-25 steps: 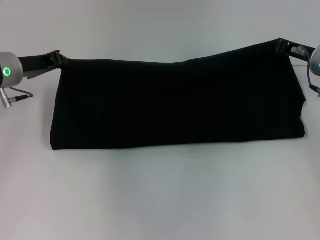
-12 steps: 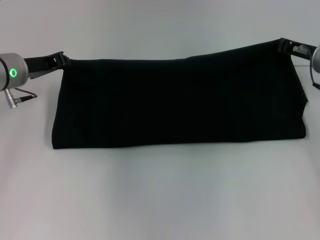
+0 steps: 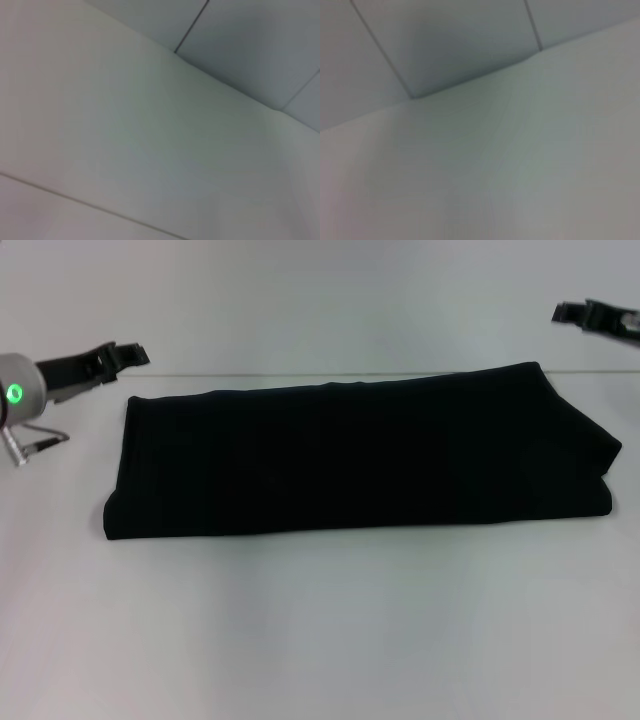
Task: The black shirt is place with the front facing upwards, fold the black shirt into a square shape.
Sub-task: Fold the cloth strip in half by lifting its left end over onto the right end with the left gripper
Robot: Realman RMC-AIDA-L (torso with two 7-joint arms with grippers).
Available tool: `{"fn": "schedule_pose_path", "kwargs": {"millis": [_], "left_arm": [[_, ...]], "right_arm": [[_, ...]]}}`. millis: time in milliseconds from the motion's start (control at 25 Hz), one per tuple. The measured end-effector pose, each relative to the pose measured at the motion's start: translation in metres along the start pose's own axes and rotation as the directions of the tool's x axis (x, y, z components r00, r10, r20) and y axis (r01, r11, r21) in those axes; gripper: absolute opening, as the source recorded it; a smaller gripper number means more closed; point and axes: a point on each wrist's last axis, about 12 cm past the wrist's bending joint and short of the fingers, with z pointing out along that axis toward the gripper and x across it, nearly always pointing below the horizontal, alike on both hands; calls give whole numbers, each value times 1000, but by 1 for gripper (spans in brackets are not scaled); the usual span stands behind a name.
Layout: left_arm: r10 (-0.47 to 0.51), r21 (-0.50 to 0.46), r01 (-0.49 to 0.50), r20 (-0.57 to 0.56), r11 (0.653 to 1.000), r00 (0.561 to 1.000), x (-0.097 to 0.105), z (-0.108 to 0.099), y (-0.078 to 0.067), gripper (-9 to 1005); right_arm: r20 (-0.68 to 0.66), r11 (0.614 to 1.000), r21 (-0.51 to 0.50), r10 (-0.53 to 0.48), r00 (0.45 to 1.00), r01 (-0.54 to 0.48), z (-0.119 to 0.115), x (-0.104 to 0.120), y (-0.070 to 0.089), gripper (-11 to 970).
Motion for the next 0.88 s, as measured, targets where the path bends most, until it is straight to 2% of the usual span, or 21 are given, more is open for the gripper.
{"fn": "schedule_pose_path", "kwargs": {"millis": [80,200,320,440,560,760,880], "left_arm": [[-22,38,22,-15,999,1000,3,-7,2,544],[-81,151,88,-50,985,995,10,-25,9,608],[-161,253,181,-97,950,982,17,-45,22,673],[-267,315,307,-165,898,950,31,-62,40,737],[-370,320,430,-234,844,899,49,-73,55,783],[-500,249,560,-265,790,824,76,-81,75,794],[-559,194,610,-260,768,787,86,-79,82,792]], "right_arm": [[-57,997,-55,44,997,-47,-12,7,-8,457],[-124,981,-128,130,984,-146,-34,24,-22,591],[-157,940,-217,233,960,-264,-58,50,-36,725],[-145,898,-285,304,942,-334,-78,72,-49,769],[-129,870,-319,353,927,-376,-91,86,-60,812],[-102,852,-350,379,920,-390,-102,95,-67,885],[-89,855,-352,375,923,-382,-103,94,-69,886]]}}
